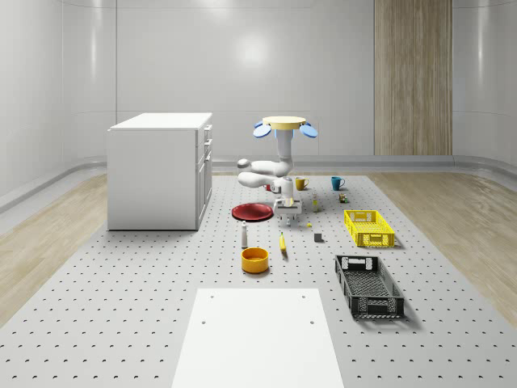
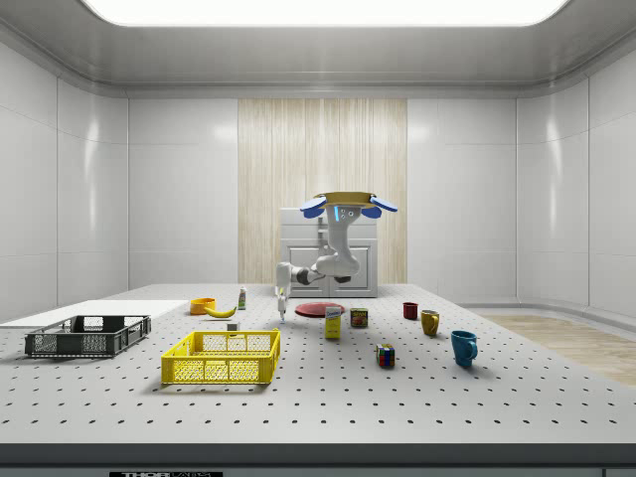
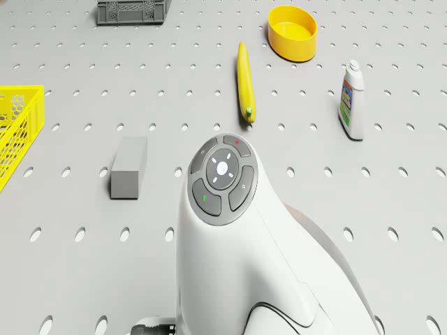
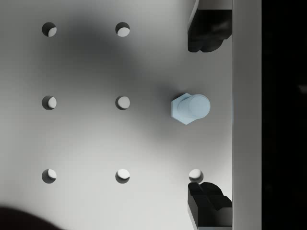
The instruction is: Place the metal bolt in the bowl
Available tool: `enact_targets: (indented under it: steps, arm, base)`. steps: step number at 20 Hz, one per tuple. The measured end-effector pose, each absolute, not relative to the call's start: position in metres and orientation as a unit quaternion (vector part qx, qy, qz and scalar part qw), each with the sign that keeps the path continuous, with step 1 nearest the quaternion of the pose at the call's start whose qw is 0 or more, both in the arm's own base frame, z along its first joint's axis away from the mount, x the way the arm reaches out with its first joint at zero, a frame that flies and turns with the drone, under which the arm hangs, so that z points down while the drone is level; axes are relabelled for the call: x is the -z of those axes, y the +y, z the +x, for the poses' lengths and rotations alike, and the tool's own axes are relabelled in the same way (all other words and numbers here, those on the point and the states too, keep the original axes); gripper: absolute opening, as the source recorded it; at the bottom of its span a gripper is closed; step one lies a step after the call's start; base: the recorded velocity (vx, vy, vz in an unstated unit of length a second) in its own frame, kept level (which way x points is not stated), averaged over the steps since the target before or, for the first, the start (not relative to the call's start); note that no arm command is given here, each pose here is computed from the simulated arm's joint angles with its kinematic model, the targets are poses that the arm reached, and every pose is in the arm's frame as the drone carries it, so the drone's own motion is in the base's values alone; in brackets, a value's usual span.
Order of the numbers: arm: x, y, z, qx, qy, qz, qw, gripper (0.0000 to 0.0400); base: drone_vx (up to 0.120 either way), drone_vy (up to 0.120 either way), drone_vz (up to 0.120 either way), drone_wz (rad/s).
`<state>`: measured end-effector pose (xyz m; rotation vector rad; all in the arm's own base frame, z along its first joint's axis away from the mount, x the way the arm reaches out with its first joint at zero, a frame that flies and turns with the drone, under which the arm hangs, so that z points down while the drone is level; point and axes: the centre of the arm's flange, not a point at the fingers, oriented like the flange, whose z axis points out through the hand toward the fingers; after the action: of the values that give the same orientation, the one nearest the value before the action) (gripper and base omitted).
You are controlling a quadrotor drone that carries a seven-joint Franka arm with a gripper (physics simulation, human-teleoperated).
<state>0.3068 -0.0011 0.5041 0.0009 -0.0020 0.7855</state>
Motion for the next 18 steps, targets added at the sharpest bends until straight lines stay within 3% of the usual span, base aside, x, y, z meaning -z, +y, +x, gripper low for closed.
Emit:
enact_targets:
  steps: [18]
  arm:
    - [-0.527,-0.008,0.3068,-0.383,-0.001,0.0,0.924,0.04]
  base:
    - [0.0,0.0,0.0,0.0]
